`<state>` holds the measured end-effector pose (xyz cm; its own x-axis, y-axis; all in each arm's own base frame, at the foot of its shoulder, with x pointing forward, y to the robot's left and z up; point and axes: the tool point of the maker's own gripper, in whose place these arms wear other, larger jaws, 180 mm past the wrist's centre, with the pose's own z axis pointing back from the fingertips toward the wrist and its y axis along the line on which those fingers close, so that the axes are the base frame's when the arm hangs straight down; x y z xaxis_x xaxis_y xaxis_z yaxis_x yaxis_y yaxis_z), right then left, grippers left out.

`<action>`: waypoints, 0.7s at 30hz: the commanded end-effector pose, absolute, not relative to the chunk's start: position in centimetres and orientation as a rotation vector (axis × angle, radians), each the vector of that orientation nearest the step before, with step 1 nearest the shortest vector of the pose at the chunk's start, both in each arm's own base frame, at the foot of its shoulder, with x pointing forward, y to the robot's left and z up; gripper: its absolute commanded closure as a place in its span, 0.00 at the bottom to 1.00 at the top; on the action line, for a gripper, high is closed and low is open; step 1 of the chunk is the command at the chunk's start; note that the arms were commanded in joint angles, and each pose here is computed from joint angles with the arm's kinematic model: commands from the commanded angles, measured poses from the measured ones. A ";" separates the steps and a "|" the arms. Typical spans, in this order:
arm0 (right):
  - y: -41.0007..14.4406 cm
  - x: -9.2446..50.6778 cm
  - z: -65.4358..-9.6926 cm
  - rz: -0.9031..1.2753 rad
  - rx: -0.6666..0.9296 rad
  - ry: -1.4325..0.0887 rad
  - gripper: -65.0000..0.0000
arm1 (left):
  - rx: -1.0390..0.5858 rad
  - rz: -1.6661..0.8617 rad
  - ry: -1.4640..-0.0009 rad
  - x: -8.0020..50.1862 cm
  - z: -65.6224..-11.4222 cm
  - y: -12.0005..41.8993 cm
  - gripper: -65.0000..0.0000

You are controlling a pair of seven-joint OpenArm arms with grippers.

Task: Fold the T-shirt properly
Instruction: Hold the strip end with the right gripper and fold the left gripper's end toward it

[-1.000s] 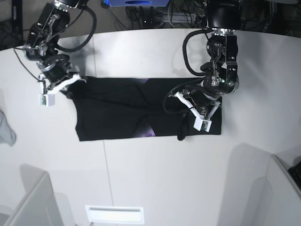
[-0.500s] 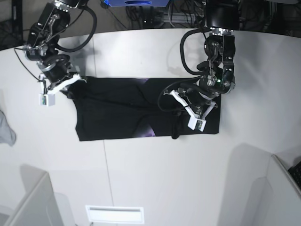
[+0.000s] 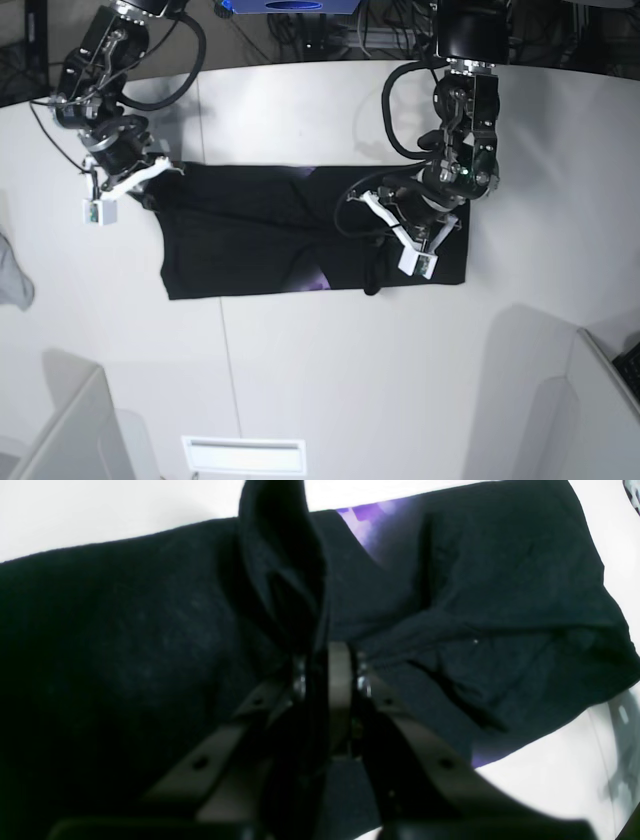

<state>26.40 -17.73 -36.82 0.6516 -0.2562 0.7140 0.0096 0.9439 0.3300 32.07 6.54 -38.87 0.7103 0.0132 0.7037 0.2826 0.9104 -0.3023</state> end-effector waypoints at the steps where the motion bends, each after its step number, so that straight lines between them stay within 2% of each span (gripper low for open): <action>1: -17.9 27.1 -35.7 -0.148 0.318 -0.900 1.00 | -0.426 -0.151 -0.824 33.1 -37.4 6.4 1.00; 3: -17.9 27.1 -35.7 -0.148 0.318 -0.900 1.00 | -0.429 -0.156 -0.824 33.1 -37.4 6.2 1.00; 4: -17.9 27.1 -35.7 -0.148 0.318 -0.900 1.00 | -0.430 -0.159 -0.823 33.0 -37.4 6.1 0.93; 9: -17.9 27.1 -35.7 -0.148 0.318 -0.900 1.00 | -0.445 -0.156 -0.828 33.1 -37.3 5.7 0.45; 11: -17.9 27.1 -35.7 -0.148 0.318 -0.900 1.00 | -0.466 -0.169 -0.844 33.6 -36.6 4.6 0.31; 13: -17.9 27.1 -35.7 -0.148 0.318 -0.901 1.00 | -0.478 -0.197 -0.844 33.7 -36.3 3.6 0.22; 15: -17.9 27.1 -35.7 -0.148 0.318 -0.901 1.00 | -0.493 -0.228 -0.852 33.5 -35.7 2.5 0.18; 19: -17.9 27.5 -35.4 -0.153 0.319 -0.912 1.00 | -0.494 -0.245 -0.908 33.1 -33.7 2.5 0.18; 21: -18.1 27.7 -35.4 -0.149 0.315 -0.894 1.00 | -0.449 -0.208 -0.946 32.9 -32.8 5.0 0.18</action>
